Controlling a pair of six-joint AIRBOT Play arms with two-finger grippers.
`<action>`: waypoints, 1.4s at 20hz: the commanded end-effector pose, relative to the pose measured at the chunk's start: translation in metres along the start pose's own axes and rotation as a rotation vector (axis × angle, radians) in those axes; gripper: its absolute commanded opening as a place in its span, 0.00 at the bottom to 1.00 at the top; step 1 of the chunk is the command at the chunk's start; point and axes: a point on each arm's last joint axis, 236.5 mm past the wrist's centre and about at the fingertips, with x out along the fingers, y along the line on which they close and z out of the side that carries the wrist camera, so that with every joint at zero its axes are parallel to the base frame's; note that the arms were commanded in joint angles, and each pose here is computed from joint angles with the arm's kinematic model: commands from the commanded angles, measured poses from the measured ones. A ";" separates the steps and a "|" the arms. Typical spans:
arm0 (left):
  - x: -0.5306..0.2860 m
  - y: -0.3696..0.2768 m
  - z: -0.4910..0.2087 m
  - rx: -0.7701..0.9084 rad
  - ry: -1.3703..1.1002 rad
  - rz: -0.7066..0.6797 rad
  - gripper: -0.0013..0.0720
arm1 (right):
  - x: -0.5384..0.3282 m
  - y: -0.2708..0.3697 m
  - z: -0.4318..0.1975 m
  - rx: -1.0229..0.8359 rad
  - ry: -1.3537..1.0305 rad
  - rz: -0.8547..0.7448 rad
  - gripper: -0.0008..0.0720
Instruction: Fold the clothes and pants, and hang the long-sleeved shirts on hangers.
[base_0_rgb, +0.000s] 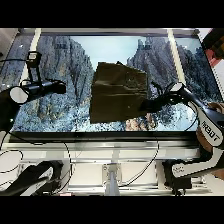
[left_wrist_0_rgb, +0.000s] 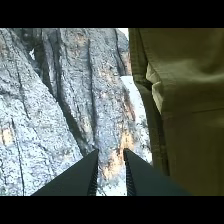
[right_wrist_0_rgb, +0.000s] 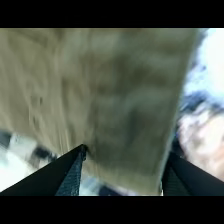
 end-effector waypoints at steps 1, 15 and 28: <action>0.000 0.000 -0.001 0.000 0.002 0.000 0.27 | 0.006 0.019 -0.028 -0.078 0.130 0.114 0.73; 0.024 -0.012 -0.111 -0.045 0.342 -0.077 0.27 | -0.004 0.030 -0.007 -0.097 0.025 0.204 0.67; 0.015 -0.027 -0.162 -0.118 0.506 -0.128 0.62 | -0.010 -0.017 -0.041 0.292 -0.023 0.231 0.67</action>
